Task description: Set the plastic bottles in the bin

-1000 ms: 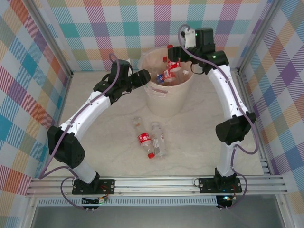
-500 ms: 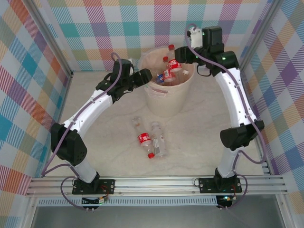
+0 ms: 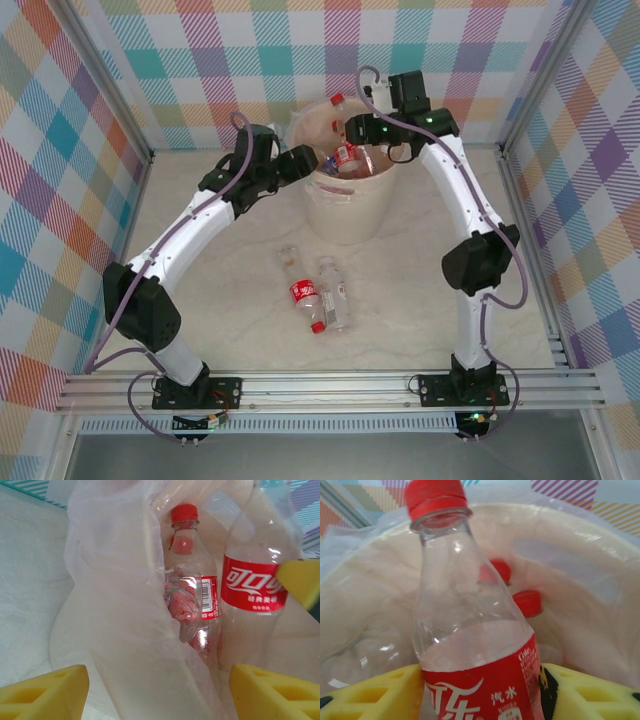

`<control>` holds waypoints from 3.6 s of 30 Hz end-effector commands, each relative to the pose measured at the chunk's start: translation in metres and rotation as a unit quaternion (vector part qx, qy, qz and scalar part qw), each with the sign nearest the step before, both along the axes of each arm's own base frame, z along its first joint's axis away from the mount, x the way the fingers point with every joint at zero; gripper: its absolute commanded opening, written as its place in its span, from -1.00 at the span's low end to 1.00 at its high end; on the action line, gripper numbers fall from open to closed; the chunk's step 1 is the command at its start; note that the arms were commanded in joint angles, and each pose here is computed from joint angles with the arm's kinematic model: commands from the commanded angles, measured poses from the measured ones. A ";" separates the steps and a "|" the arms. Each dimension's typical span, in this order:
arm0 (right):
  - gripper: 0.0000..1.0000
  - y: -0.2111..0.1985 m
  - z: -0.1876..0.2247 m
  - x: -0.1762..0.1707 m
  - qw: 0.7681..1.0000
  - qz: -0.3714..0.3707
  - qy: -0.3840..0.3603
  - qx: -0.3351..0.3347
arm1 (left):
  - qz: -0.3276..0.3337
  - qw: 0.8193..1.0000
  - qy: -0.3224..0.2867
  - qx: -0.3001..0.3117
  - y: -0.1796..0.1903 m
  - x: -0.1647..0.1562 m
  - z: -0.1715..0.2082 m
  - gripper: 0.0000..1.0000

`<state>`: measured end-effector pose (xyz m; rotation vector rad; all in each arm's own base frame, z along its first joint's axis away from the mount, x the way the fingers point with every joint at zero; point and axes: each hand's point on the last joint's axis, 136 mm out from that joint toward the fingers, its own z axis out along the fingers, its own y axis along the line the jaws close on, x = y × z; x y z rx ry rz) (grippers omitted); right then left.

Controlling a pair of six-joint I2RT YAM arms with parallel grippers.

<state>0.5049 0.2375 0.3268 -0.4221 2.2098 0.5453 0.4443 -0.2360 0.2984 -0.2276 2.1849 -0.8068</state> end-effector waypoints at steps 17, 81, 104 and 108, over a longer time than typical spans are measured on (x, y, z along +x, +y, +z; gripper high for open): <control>0.54 -0.116 0.015 -0.218 0.987 -0.145 0.072 0.019 | -0.058 0.998 0.000 0.008 -0.015 0.012 0.011 0.52; 0.55 0.058 -0.283 -0.264 0.915 -0.125 0.383 -0.035 | -0.019 0.971 0.229 -0.066 0.032 -0.159 -0.218 0.72; 0.14 -0.088 -0.173 -0.249 0.941 -0.192 0.278 -0.032 | -0.028 0.998 0.035 0.035 0.036 -0.076 -0.024 0.74; 0.10 -0.121 -0.113 -0.226 0.961 -0.192 0.197 -0.039 | -0.028 0.999 -0.004 0.021 0.033 -0.065 0.014 0.74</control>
